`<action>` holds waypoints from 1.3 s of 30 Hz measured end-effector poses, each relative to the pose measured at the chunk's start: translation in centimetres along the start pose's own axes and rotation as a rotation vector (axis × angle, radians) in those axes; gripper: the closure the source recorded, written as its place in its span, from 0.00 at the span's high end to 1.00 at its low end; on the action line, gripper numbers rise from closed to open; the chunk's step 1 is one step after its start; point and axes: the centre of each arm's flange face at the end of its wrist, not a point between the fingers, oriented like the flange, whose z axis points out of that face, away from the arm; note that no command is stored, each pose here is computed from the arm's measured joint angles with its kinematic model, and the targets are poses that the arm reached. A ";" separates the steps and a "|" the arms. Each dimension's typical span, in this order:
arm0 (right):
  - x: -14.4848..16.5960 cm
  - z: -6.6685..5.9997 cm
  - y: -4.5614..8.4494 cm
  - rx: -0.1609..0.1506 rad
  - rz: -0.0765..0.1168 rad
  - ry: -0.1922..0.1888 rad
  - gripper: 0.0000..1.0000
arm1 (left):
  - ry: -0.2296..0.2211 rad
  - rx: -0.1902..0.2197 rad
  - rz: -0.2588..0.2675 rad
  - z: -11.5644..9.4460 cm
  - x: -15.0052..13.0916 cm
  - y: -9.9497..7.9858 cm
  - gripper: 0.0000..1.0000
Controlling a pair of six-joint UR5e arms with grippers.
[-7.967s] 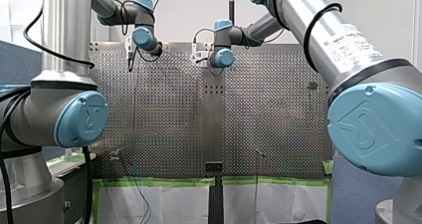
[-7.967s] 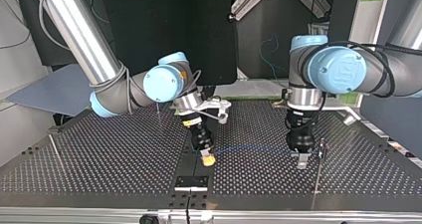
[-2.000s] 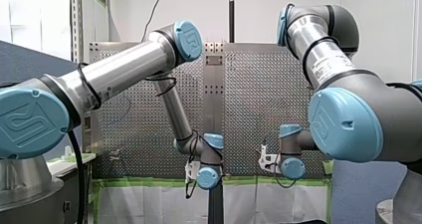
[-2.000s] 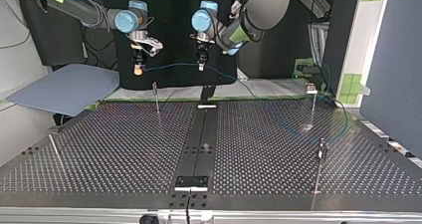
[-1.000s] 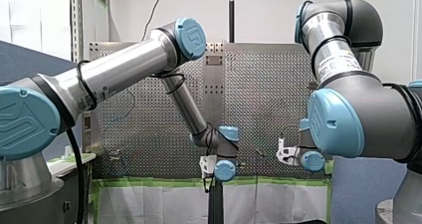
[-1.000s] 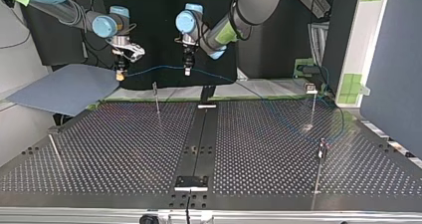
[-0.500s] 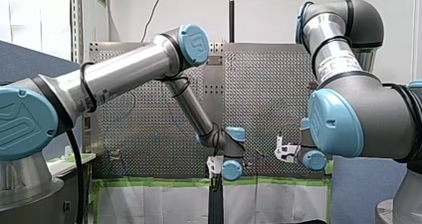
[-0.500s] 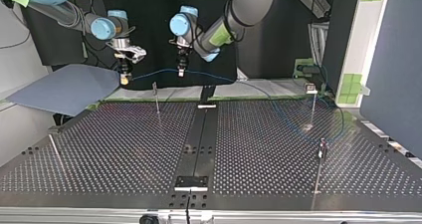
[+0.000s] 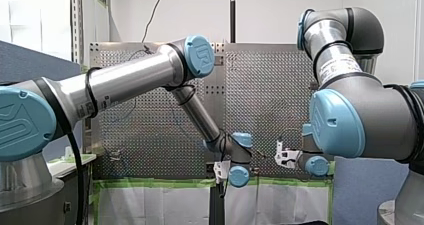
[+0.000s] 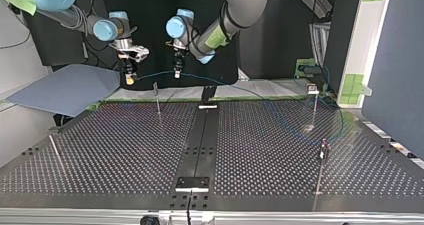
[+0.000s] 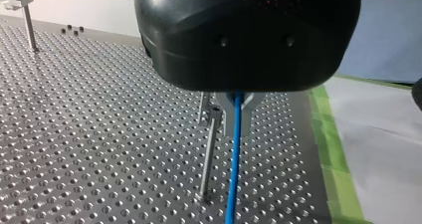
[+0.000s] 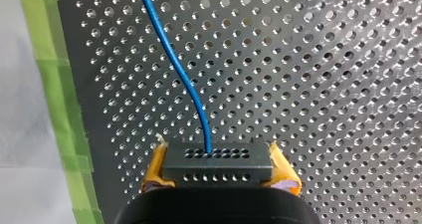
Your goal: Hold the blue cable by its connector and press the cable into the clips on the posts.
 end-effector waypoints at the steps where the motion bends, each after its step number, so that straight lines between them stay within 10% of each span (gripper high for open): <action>1: 0.1 0.2 0.2 0.005 0.007 0.007 0.00 | -0.003 0.002 -0.002 0.2 -0.1 -0.1 0.00; 13: 1.1 1.5 2.2 0.013 0.078 0.042 0.00 | -0.005 0.019 -0.014 3.2 -0.2 -0.8 0.00; 39: 0.7 3.7 5.3 -0.007 0.101 0.059 0.00 | -0.037 0.014 -0.049 6.7 -1.2 -1.3 0.00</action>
